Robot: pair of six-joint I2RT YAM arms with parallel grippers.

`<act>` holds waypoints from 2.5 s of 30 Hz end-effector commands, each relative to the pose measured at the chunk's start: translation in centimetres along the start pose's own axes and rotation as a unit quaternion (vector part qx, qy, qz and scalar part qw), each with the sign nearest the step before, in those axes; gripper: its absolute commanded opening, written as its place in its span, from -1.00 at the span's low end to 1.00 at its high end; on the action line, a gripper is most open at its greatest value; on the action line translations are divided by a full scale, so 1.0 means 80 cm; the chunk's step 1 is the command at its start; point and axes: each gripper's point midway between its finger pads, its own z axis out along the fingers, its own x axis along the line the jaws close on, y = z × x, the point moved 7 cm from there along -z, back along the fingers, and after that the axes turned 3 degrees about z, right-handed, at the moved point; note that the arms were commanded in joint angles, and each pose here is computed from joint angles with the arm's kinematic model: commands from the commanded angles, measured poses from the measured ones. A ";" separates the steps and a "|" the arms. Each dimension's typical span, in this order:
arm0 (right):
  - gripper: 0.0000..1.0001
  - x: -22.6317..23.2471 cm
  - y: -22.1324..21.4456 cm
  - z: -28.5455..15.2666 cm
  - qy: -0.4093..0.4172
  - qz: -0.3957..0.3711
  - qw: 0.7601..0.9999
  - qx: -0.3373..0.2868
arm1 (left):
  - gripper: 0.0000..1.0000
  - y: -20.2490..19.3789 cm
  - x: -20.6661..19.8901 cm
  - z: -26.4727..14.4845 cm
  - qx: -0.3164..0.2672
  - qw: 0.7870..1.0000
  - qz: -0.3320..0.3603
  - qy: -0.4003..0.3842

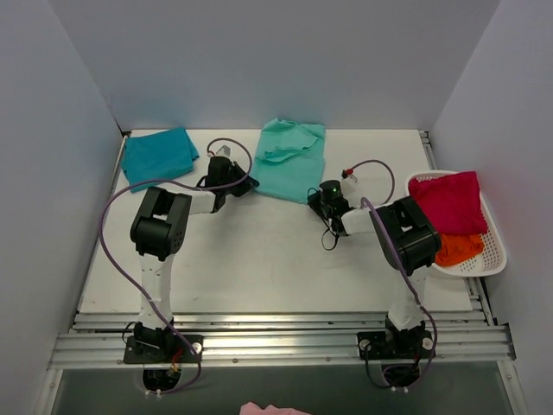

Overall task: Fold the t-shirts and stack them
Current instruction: Grab one side of the 2/3 rectangular tshirt with both arms, then fold the long partially folded tshirt into a neat square

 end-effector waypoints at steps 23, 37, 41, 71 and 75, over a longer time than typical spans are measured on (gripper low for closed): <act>-1.00 0.015 -0.014 -0.261 -0.006 -0.070 0.997 -0.023 | -0.95 -0.089 -0.108 -0.264 -0.024 0.998 0.050 0.014; -1.00 0.044 0.018 -0.289 -0.003 -0.080 0.995 -0.061 | -0.67 -0.066 -0.128 -0.311 -0.063 0.996 0.044 0.036; -1.00 0.056 0.020 -0.280 -0.007 -0.089 0.994 -0.069 | -0.61 -0.052 -0.137 -0.299 -0.073 0.995 0.050 0.043; -0.16 0.079 0.131 0.149 -0.063 -0.051 0.996 -0.025 | -0.62 0.130 -0.087 0.047 -0.004 0.997 0.043 -0.069; 1.00 0.099 0.173 0.164 -0.043 -0.056 0.995 -0.068 | -0.60 0.156 -0.100 0.063 0.002 0.994 0.065 -0.088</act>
